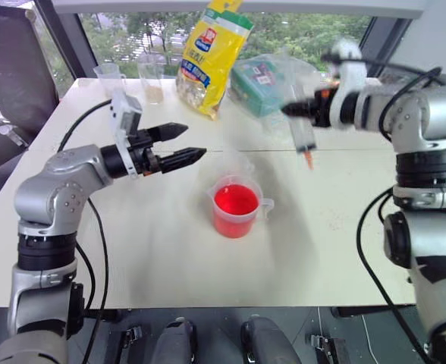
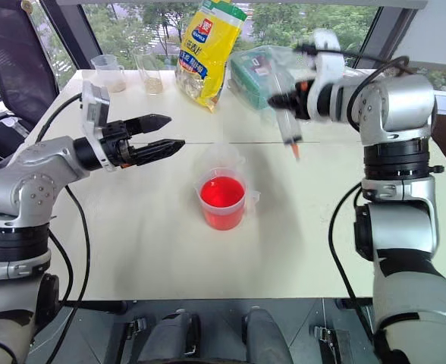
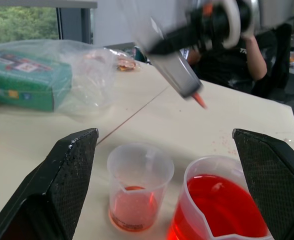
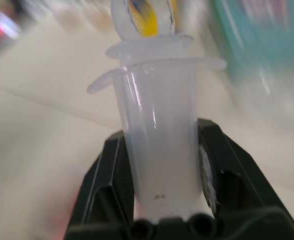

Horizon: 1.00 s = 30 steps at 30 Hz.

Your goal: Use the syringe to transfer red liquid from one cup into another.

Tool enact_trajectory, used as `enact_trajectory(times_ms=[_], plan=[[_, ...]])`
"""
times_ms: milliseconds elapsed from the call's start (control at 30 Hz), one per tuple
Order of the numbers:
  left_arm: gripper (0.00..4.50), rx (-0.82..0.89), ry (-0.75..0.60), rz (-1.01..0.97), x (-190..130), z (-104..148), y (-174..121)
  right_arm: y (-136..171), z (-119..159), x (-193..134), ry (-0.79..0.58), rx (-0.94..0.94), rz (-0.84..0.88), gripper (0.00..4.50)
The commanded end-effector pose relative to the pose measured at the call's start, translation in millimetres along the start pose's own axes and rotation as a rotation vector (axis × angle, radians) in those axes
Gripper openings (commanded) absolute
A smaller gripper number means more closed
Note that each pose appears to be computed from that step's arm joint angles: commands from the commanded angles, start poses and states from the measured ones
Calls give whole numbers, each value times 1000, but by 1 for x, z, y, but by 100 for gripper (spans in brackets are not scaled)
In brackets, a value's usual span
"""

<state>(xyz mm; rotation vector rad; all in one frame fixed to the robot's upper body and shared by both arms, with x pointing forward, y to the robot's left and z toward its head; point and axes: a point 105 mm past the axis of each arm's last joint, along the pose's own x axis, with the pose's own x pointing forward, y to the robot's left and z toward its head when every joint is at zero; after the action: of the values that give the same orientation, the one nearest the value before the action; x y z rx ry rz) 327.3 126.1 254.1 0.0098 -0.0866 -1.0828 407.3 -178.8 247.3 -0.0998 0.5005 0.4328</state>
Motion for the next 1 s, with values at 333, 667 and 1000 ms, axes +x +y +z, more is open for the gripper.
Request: enact_trajectory(times_ms=[333, 667, 1000], plan=[[443, 39, -31, 16, -2, 9, -7, -41, -87, 20, 336, 171, -153, 133], [450, 20, -20, 0, -5, 10, -14, -41, -91, 23, 323, 199, -146, 371], [450, 6, 52, 2, -23, 7, -23, 7, -24, -42, -67, -290, 181, 446]])
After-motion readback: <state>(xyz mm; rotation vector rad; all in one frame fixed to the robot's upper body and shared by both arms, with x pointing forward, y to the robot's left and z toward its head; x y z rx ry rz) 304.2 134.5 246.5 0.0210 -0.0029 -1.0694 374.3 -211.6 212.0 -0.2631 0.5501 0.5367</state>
